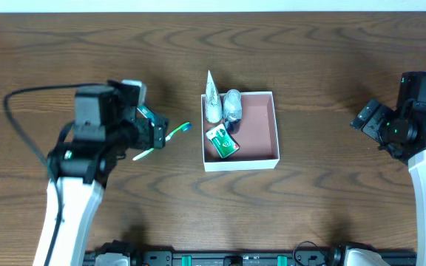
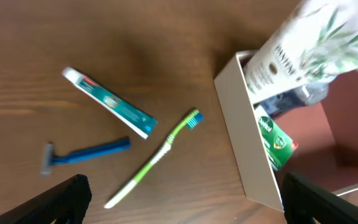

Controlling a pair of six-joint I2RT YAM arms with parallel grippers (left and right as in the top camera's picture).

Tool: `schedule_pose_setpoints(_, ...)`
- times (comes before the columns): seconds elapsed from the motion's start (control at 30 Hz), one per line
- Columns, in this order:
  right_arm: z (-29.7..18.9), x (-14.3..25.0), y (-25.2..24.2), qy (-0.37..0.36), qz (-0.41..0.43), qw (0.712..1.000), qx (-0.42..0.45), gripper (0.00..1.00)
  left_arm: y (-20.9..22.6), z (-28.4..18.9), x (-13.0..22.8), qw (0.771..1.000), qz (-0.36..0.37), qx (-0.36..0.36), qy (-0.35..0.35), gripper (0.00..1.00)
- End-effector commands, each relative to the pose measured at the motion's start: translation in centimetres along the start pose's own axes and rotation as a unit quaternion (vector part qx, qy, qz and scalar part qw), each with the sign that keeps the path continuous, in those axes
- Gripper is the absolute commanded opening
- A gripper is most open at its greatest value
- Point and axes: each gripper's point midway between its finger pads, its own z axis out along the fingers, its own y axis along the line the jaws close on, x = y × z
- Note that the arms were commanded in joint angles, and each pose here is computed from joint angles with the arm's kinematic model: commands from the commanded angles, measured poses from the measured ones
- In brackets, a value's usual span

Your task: Pack container

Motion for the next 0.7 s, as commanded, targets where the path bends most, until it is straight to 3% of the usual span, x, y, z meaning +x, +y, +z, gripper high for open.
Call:
schedule_pose_setpoints(0.0,-0.1,-0.3,-0.1,-0.003,-0.001,1.0,0.0,0.99,-0.5,2.4,0.2,0.999,-0.001,0.029,0.03,0.98)
schedule_pose_setpoints(0.13,-0.1,-0.3,-0.1,-0.003,-0.001,1.0,0.0,0.99,0.6,5.9,0.1,0.998,-0.014,0.021,0.049,0.98)
schedule_pose_setpoints(0.27,-0.1,-0.3,-0.1,-0.003,-0.001,1.0,0.0,0.99,3.6,8.7,-0.4,0.991,-0.116,-0.052,0.044,0.98)
schedule_pose_setpoints(0.5,-0.1,-0.3,-0.1,-0.003,-0.001,1.0,0.0,0.99,7.9,11.2,0.5,0.95,-0.265,-0.164,0.028,0.98)
schedule_pose_setpoints(0.67,-0.1,-0.3,-0.1,-0.003,-0.001,1.0,0.0,0.99,8.3,12.6,0.7,0.944,-0.283,-0.168,0.029,0.95)
